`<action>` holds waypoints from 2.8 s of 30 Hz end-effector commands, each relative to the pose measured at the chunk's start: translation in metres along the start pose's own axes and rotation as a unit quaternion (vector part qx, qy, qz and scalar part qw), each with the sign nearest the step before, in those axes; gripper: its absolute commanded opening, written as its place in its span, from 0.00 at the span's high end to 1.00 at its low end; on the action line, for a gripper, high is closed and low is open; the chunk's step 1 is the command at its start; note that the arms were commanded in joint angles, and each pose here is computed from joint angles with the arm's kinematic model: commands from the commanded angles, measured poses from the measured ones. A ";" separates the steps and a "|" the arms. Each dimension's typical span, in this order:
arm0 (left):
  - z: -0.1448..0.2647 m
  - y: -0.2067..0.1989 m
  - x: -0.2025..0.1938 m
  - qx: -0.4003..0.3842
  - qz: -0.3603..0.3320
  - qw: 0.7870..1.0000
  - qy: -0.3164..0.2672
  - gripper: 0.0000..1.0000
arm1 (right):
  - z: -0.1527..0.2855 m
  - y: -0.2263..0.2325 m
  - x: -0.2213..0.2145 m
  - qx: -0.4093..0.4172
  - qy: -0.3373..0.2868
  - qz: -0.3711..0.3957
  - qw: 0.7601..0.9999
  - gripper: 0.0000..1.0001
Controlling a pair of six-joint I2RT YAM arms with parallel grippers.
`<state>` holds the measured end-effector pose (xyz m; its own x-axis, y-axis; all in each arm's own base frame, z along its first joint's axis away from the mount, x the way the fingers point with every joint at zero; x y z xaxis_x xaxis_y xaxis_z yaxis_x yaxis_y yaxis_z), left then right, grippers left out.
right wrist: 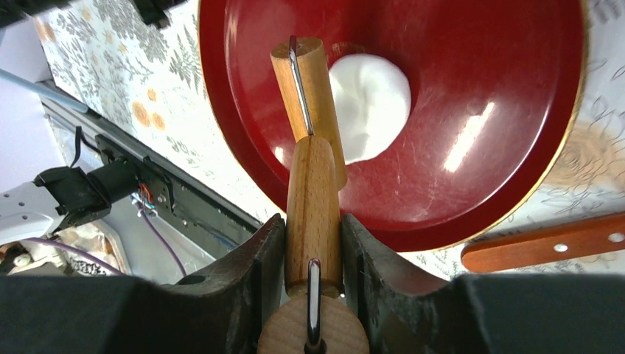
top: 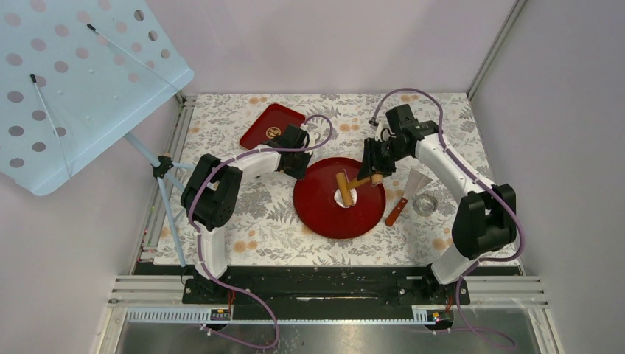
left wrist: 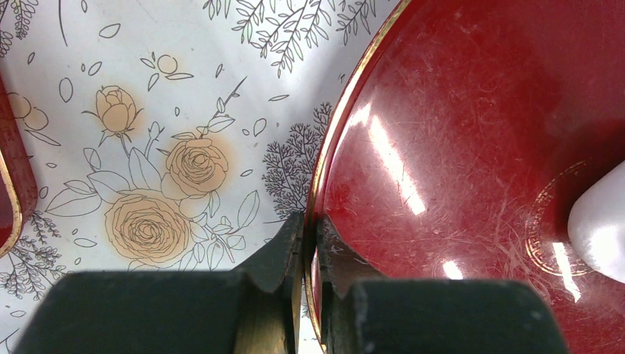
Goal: Roll out the dumpling wrappers from the dough
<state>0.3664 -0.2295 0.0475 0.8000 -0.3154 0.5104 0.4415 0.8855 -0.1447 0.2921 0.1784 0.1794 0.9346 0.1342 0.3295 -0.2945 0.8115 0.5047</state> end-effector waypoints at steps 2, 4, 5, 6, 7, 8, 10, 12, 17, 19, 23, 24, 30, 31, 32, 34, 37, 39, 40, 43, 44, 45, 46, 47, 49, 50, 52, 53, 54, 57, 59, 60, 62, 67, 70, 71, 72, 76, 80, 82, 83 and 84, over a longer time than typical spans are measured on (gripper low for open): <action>-0.010 0.006 -0.015 0.025 -0.017 0.999 0.028 1.00 | -0.001 0.007 -0.012 0.028 0.003 -0.022 0.999 1.00; -0.010 0.006 -0.015 0.025 -0.017 0.999 0.028 1.00 | -0.006 0.002 -0.016 0.020 0.004 -0.033 0.999 1.00; -0.011 0.006 -0.015 0.025 -0.017 0.999 0.029 1.00 | -0.009 -0.002 -0.017 0.011 0.003 -0.038 0.999 1.00; -0.010 0.006 -0.015 0.025 -0.016 0.999 0.029 1.00 | -0.013 -0.007 -0.019 -0.001 0.003 -0.044 0.999 1.00; -0.010 0.005 -0.015 0.025 -0.017 0.999 0.028 1.00 | -0.016 -0.013 -0.018 -0.016 0.004 -0.047 0.999 1.00; -0.010 0.006 -0.015 0.025 -0.017 0.999 0.029 1.00 | -0.018 -0.018 -0.018 -0.028 0.006 -0.053 0.998 1.00; -0.010 0.006 -0.015 0.026 -0.017 0.999 0.030 1.00 | -0.024 -0.034 -0.017 -0.065 0.014 -0.069 0.995 1.00; -0.010 0.006 -0.015 0.026 -0.016 0.999 0.030 1.00 | -0.029 -0.048 -0.018 -0.091 0.020 -0.082 0.992 1.00; -0.009 0.006 -0.015 0.025 -0.016 0.999 0.029 1.00 | -0.045 -0.060 -0.021 -0.099 0.046 -0.102 0.989 1.00; -0.010 0.005 -0.015 0.023 -0.016 0.999 0.030 1.00 | -0.051 -0.062 -0.021 -0.100 0.054 -0.107 0.988 1.00; -0.009 0.006 -0.015 0.023 -0.015 0.999 0.030 1.00 | -0.062 -0.066 -0.026 -0.099 0.073 -0.115 0.986 1.00; -0.009 0.005 -0.015 0.022 -0.016 0.999 0.030 1.00 | -0.064 -0.066 -0.027 -0.100 0.077 -0.114 0.985 1.00; -0.009 0.005 -0.015 0.021 -0.016 0.999 0.029 1.00 | -0.075 -0.061 -0.032 -0.107 0.091 -0.098 0.985 1.00; -0.009 0.005 -0.015 0.020 -0.016 0.999 0.029 1.00 | -0.077 -0.060 -0.033 -0.107 0.093 -0.097 0.985 1.00; -0.009 0.004 -0.015 0.020 -0.016 0.999 0.028 1.00 | -0.079 -0.060 -0.034 -0.109 0.095 -0.094 0.985 1.00; -0.009 0.005 -0.015 0.021 -0.016 0.999 0.028 1.00 | -0.083 -0.060 -0.035 -0.112 0.099 -0.090 0.985 1.00; -0.009 0.005 -0.015 0.020 -0.016 0.999 0.028 1.00 | -0.088 -0.059 -0.036 -0.115 0.105 -0.086 0.984 1.00; -0.009 0.004 -0.016 0.020 -0.016 0.999 0.028 1.00 | -0.090 -0.058 -0.036 -0.116 0.108 -0.082 0.984 1.00; -0.009 0.005 -0.015 0.021 -0.016 0.999 0.028 1.00 | -0.092 -0.057 -0.036 -0.117 0.109 -0.079 0.984 1.00; -0.008 0.005 -0.016 0.021 -0.016 0.999 0.028 1.00 | -0.095 -0.054 -0.038 -0.120 0.114 -0.073 0.984 1.00; -0.008 0.005 -0.015 0.021 -0.016 0.999 0.028 1.00 | -0.096 -0.054 -0.038 -0.120 0.114 -0.072 0.984 1.00; -0.008 0.005 -0.015 0.021 -0.016 0.999 0.028 1.00 | -0.096 -0.054 -0.038 -0.122 0.115 -0.070 0.983 1.00; -0.008 0.005 -0.015 0.021 -0.016 0.999 0.028 1.00 | -0.097 -0.054 -0.038 -0.123 0.115 -0.068 0.983 1.00; -0.009 0.005 -0.015 0.021 -0.016 0.999 0.028 1.00 | -0.097 -0.053 -0.038 -0.123 0.115 -0.066 0.984 1.00; -0.008 0.005 -0.015 0.020 -0.016 0.999 0.027 1.00 | -0.098 -0.052 -0.037 -0.123 0.114 -0.060 0.984 1.00; -0.009 0.005 -0.015 0.021 -0.016 0.999 0.027 1.00 | -0.099 -0.050 -0.036 -0.123 0.114 -0.055 0.984 1.00; -0.009 0.005 -0.015 0.021 -0.016 0.999 0.027 1.00 | -0.099 -0.045 -0.033 -0.119 0.111 -0.046 0.986 1.00; -0.009 0.005 -0.015 0.022 -0.017 0.999 0.028 1.00 | -0.099 -0.042 -0.031 -0.116 0.109 -0.038 0.987 1.00; -0.009 0.005 -0.015 0.021 -0.016 0.999 0.027 1.00 | -0.098 -0.039 -0.030 -0.114 0.105 -0.029 0.987 1.00; -0.008 0.005 -0.015 0.021 -0.016 0.999 0.027 1.00 | -0.097 -0.028 -0.027 -0.109 0.099 -0.010 0.989 1.00; -0.008 0.005 -0.015 0.021 -0.016 0.999 0.028 1.00 | -0.097 -0.024 -0.025 -0.107 0.097 0.001 0.990 1.00; -0.008 0.005 -0.015 0.021 -0.016 0.999 0.028 1.00 | -0.096 -0.021 -0.024 -0.105 0.095 0.005 0.990 1.00; -0.008 0.005 -0.015 0.020 -0.016 0.999 0.028 1.00 | -0.095 -0.019 -0.022 -0.105 0.093 0.013 0.990 1.00; -0.008 0.005 -0.015 0.021 -0.016 0.999 0.028 1.00 | -0.098 -0.015 -0.023 -0.101 0.097 0.023 0.990 1.00; -0.008 0.005 -0.015 0.021 -0.016 0.999 0.027 1.00 | -0.100 -0.010 -0.023 -0.092 0.102 0.031 0.990 1.00; -0.008 0.005 -0.015 0.022 -0.016 0.999 0.027 1.00 | -0.100 -0.007 -0.022 -0.085 0.101 0.035 0.991 1.00; -0.008 0.005 -0.015 0.021 -0.016 0.999 0.026 1.00 | -0.099 -0.003 -0.019 -0.078 0.098 0.039 0.991 1.00; -0.008 0.005 -0.015 0.021 -0.016 0.999 0.027 1.00 | -0.091 0.013 -0.001 -0.050 0.066 0.063 0.995 1.00; -0.009 0.005 -0.016 0.021 -0.016 0.999 0.028 1.00 | -0.083 0.027 0.011 -0.035 0.045 0.080 0.995 1.00; -0.008 0.005 -0.016 0.021 -0.016 0.999 0.028 1.00 | -0.077 0.032 0.015 -0.030 0.040 0.085 0.995 1.00; -0.008 0.005 -0.015 0.020 -0.016 0.999 0.027 1.00 | -0.073 0.035 0.016 -0.027 0.037 0.088 0.995 1.00; -0.008 0.005 -0.015 0.021 -0.016 0.999 0.027 1.00 | -0.069 0.037 0.017 -0.026 0.032 0.092 0.995 1.00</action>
<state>0.3664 -0.2295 0.0476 0.8000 -0.3154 0.5104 0.4415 0.8855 -0.1447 0.2939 0.2451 0.1295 0.9266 0.2882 0.2414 -0.3700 0.8131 0.4494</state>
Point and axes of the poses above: each gripper's point midway between its finger pads, its own z axis back along the fingers, its own y axis along the line the jaws close on, x = y × z, the point moved 3 cm from there along z, back along the fingers, and after that the axes turned 5 degrees about z, right-handed, at the moved point
